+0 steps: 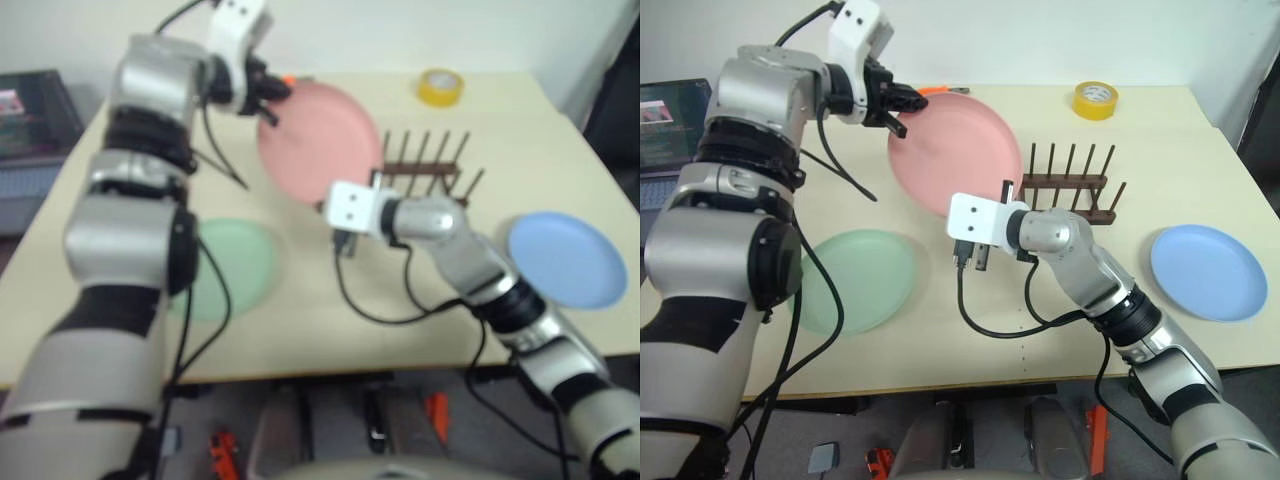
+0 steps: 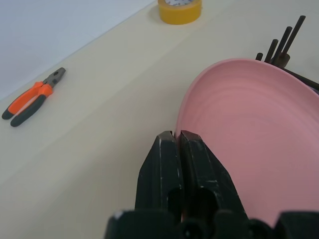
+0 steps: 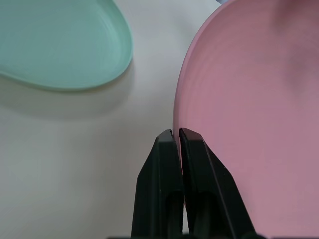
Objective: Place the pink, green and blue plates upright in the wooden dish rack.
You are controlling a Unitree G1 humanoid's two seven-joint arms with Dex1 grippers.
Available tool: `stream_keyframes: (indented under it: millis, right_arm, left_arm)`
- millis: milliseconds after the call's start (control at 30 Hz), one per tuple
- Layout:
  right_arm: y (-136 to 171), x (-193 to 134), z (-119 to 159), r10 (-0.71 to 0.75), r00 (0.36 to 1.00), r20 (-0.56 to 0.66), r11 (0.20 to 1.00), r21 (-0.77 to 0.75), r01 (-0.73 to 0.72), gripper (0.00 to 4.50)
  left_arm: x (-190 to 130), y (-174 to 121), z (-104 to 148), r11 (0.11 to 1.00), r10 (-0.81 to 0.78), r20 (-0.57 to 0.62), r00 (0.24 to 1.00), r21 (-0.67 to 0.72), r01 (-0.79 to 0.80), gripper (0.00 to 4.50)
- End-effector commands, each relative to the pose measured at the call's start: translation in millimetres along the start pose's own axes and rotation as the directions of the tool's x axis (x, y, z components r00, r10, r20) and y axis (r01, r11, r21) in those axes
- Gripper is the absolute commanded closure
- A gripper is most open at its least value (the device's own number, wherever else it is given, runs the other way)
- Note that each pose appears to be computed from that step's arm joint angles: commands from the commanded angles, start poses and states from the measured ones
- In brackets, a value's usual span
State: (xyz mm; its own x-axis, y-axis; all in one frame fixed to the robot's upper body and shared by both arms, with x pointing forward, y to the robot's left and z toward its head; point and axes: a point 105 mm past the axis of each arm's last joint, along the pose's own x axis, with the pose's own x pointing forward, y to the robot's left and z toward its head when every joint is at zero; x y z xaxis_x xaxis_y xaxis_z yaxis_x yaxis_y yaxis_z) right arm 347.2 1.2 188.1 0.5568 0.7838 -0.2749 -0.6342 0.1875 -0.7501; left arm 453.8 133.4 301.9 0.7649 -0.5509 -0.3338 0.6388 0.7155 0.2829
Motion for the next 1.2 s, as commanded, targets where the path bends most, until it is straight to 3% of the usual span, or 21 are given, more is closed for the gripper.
stream_keyframes:
  millis: [33,333,367,600,800,867,967,1100,1200]
  right_arm:
    - [-25.6,-9.6,11.7,-0.1,0.994,0.045,0.995,-0.025,0.101,4.5]
    - [-36.3,-13.6,31.1,-0.144,0.978,0.149,0.989,0.003,0.146,4.5]
    - [-38.1,-14.5,33.6,-0.151,0.975,0.161,0.988,0.014,0.151,4.5]
    - [-58.9,-29.2,61.8,-0.201,0.938,0.284,0.974,0.159,0.161,4.5]
    - [-100.1,-66.7,75.6,-0.32,0.876,0.36,0.92,0.34,0.196,4.5]
    - [-124.8,-95.1,69.1,-0.401,0.843,0.359,0.872,0.43,0.232,4.5]
    - [-158.6,-143.8,60.3,-0.501,0.79,0.352,0.794,0.551,0.257,4.5]
    - [-178.3,-184.7,50.6,-0.548,0.762,0.345,0.722,0.655,0.222,4.5]
    - [-191.6,-215.5,36.2,-0.597,0.737,0.316,0.623,0.762,0.177,4.5]
  left_arm:
    - [-10.7,-0.2,29.8,0.999,-0.002,0.075,0.997,0.05,-0.002,3.53]
    - [-25.3,14.0,33.4,0.998,0.027,0.132,0.991,0.05,-0.034,0.23]
    - [-30.5,16.6,38.2,0.999,0.027,0.163,0.986,0.023,-0.031,0.04]
    - [-100.8,41.6,78.5,0.995,0.019,0.436,0.9,-0.099,0.027,0.04]
    - [-160.3,49.1,59.8,0.987,-0.088,0.563,0.822,-0.064,0.149,0.04]
    - [-157.2,35.3,40.1,0.974,-0.183,0.542,0.82,-0.014,0.226,0.04]
    - [-127.6,7.2,7.1,0.957,-0.281,0.424,0.861,0.058,0.284,0.04]
    - [-97.6,-30.9,-20.9,0.92,-0.392,0.312,0.865,0.111,0.377,0.04]
    - [-73.2,-56.7,-35.0,0.895,-0.444,0.244,0.862,0.16,0.415,0.04]
